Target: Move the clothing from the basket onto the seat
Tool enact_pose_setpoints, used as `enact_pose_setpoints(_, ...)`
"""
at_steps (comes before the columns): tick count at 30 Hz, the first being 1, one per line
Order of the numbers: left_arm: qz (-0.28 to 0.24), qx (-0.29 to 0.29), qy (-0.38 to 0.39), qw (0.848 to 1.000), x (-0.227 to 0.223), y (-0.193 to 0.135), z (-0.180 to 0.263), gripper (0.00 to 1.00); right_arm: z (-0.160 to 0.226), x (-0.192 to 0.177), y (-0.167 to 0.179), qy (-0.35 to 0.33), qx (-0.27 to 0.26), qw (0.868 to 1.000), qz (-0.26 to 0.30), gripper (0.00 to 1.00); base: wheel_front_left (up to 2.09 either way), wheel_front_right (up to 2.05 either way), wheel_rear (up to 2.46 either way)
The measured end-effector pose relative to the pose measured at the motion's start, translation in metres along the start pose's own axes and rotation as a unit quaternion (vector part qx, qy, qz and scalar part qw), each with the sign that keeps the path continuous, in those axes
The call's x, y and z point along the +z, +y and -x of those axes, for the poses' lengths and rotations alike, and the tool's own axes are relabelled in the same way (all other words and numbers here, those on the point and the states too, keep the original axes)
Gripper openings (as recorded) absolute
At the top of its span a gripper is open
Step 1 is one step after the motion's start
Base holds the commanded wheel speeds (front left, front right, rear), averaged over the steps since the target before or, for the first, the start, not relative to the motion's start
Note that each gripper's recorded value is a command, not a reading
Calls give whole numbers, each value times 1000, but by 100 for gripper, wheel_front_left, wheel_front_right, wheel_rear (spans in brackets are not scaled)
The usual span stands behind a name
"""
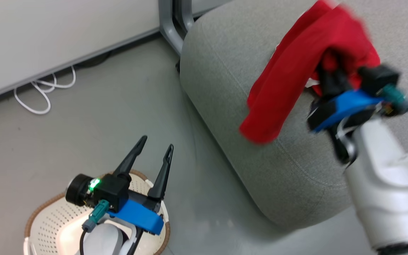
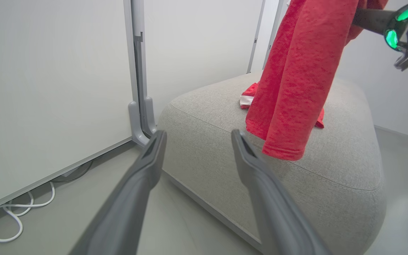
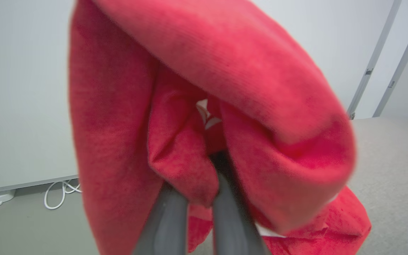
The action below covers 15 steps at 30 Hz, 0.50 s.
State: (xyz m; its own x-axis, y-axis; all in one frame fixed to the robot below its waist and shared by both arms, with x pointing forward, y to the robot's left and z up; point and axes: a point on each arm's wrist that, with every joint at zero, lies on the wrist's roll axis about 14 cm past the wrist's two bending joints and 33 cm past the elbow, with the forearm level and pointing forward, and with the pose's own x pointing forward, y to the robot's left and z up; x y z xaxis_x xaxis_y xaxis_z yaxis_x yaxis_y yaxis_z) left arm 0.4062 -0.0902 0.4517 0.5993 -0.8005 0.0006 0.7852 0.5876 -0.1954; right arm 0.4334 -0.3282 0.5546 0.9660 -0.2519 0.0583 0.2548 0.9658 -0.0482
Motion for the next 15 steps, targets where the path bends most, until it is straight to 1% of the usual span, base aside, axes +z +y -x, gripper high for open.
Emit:
enact_pose_setpoints(1,0,0,0,1000,0,0,0,100,0,0,0,0,0,1000,0,0,0,0,0)
enact_pose_setpoints(2,1,-1,-3,1000,-2,5,-4,100,-16,16,-16,-15,-18,1000,11,0,0,0,0)
enact_pose_setpoints(4,3,0,-1,1000,-7,12,-7,100,-30,28,-28,-24,-33,999,20,0,0,0,0)
enact_pose_setpoints(5,3,0,-1,1000,-7,12,-7,100,-30,28,-28,-24,-33,999,20,0,0,0,0)
enact_pose_setpoints(6,1,-3,0,1000,-12,18,-10,100,-45,38,-39,-32,-48,998,15,0,0,0,0)
enact_pose_setpoints(10,0,-6,-1,1000,-22,31,-18,100,-75,59,-55,-45,-66,997,22,0,0,0,0)
enact_pose_setpoints(15,-2,-5,-7,1000,-34,52,-27,100,-100,81,-95,-63,-111,989,74,0,0,0,0)
